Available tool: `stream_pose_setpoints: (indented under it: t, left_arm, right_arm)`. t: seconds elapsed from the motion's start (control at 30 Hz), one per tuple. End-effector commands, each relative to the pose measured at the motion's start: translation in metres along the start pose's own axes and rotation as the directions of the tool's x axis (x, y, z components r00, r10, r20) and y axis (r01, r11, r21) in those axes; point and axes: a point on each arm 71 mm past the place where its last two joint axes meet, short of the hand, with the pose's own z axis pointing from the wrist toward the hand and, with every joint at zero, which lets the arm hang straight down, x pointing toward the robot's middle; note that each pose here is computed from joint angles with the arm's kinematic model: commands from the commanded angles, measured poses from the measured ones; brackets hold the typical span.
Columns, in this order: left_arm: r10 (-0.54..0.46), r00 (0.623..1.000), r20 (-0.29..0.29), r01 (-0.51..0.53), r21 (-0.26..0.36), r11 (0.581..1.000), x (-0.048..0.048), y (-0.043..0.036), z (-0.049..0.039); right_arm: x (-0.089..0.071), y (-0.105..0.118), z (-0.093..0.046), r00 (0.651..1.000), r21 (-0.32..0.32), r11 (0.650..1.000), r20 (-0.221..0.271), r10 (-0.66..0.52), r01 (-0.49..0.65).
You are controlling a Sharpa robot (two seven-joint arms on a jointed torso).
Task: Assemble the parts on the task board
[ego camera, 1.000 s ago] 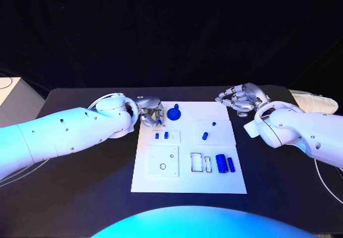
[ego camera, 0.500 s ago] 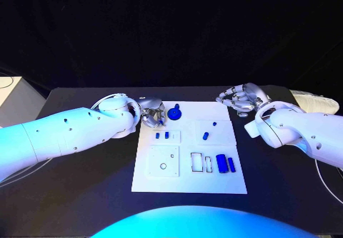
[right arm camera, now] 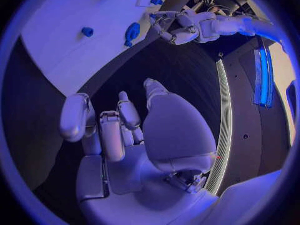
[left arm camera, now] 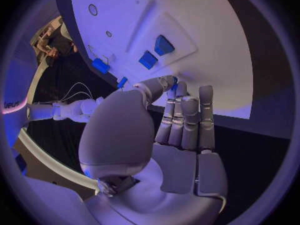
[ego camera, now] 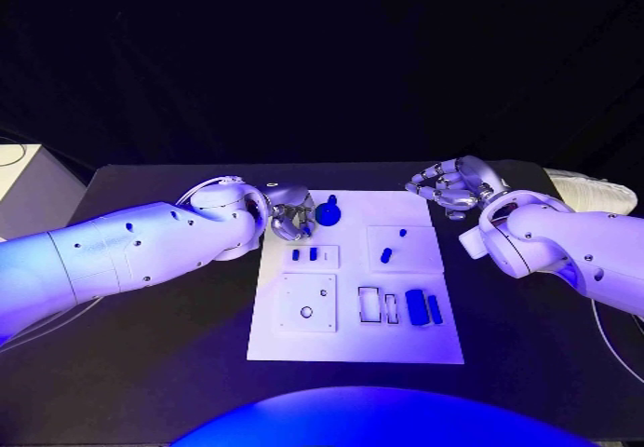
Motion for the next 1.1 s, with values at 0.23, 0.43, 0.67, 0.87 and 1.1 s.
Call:
stream_pose_setpoints:
  t: [0.23, 0.43, 0.67, 0.87, 1.1]
  left_arm:
    - [-0.002, 1.0, -0.017, 0.002, 0.003, 1.0, 0.002, -0.0029, 0.0012]
    - [0.003, 0.999, -0.033, -0.003, -0.009, 1.0, 0.0037, -0.0022, 0.0016]
    - [0.017, 0.998, -0.057, -0.018, -0.031, 0.999, 0.0066, -0.0006, 0.0022]
    - [0.023, 0.998, -0.066, -0.025, -0.037, 0.999, 0.0079, -0.0002, 0.0023]
    - [0.024, 0.998, -0.065, -0.026, -0.03, 0.999, 0.0084, -0.0027, 0.0036]
  right_arm:
    - [0.0008, 0.0011, -0.0002, 1.0, -0.014, 1.0, -0.008, -0.004, 0.004]
    - [0.0007, 0.001, -0.0005, 1.0, -0.013, 1.0, -0.008, -0.004, 0.003]
    - [0.0002, 0.0007, -0.0009, 1.0, -0.011, 1.0, -0.008, -0.004, 0.003]
    - [-0.0001, 0.0004, -0.0012, 1.0, -0.01, 1.0, -0.007, -0.004, 0.003]
    - [0.0001, 0.0006, -0.0013, 1.0, -0.01, 1.0, -0.008, -0.003, 0.003]
